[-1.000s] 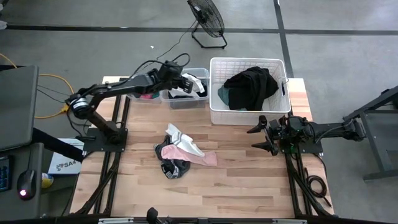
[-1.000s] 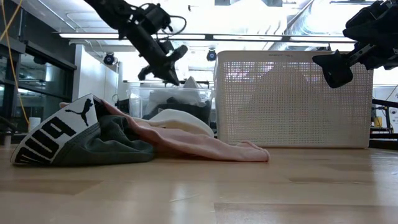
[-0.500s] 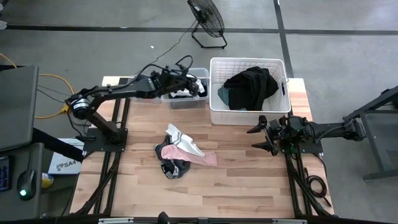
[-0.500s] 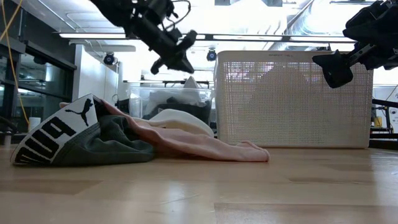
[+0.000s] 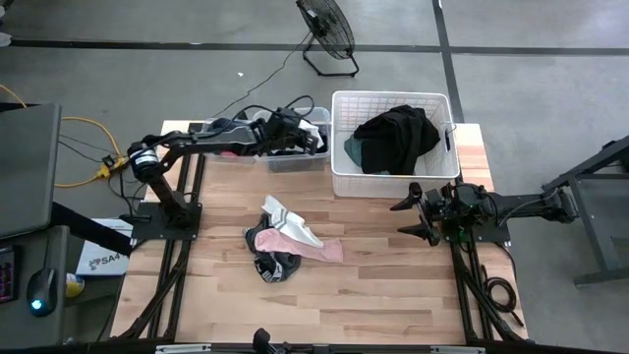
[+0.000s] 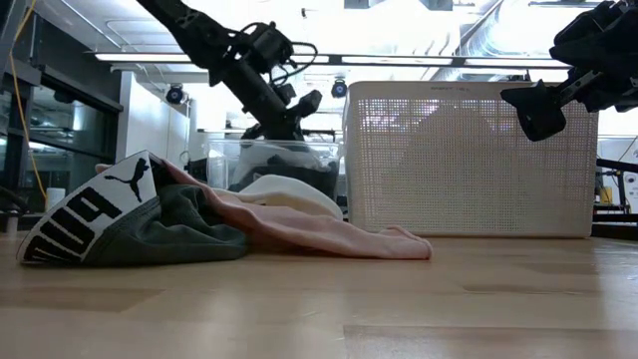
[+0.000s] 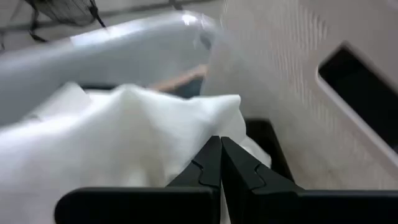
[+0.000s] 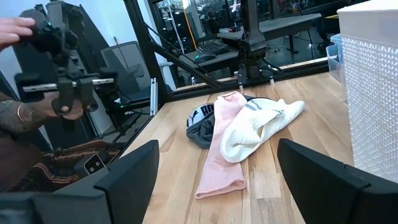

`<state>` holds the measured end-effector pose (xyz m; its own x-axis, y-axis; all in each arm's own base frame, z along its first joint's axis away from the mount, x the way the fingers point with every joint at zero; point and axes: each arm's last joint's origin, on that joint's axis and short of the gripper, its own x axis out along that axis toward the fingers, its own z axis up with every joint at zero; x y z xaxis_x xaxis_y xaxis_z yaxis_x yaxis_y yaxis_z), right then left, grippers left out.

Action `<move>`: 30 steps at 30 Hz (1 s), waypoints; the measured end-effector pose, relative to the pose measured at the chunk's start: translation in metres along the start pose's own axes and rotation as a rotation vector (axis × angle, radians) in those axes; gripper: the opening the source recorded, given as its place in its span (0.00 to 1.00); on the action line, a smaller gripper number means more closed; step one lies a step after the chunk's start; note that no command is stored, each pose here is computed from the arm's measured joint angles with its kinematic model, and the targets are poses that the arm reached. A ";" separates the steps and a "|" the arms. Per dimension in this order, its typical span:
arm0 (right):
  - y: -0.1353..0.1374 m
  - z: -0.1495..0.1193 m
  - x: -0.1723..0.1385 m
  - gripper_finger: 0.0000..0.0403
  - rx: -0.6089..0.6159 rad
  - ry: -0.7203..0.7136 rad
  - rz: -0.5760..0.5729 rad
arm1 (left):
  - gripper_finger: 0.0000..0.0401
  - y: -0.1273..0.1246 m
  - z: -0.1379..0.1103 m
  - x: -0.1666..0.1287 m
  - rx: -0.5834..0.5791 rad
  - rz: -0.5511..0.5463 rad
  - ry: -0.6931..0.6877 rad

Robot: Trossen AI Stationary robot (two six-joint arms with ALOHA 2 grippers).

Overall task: Pick & Place Cloths
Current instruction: Put the white boxer into the right transparent bin, then put the white sock into the left transparent bin

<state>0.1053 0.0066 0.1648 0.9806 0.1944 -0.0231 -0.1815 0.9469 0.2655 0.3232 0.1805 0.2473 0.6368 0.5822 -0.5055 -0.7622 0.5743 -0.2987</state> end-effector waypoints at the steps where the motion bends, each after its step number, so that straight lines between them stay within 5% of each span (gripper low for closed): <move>1: 0.000 0.000 0.000 0.79 0.000 0.000 0.000 | 0.00 0.002 -0.002 0.002 -0.005 0.008 0.013; 8: 0.000 0.000 0.000 0.79 0.000 0.000 0.000 | 0.00 0.017 -0.005 0.007 -0.026 0.060 0.091; 18: 0.000 0.000 0.000 0.79 0.000 0.000 0.000 | 0.01 0.010 0.008 -0.011 0.034 0.011 0.032; 30: 0.000 0.000 0.000 0.79 0.000 0.000 0.000 | 0.42 -0.006 0.020 -0.044 0.268 -0.054 -0.038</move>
<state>0.1053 0.0067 0.1648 0.9806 0.1948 -0.0231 -0.1819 0.9468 0.2655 0.3023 0.1631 0.2870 0.6834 0.5651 -0.4623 -0.6723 0.7339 -0.0969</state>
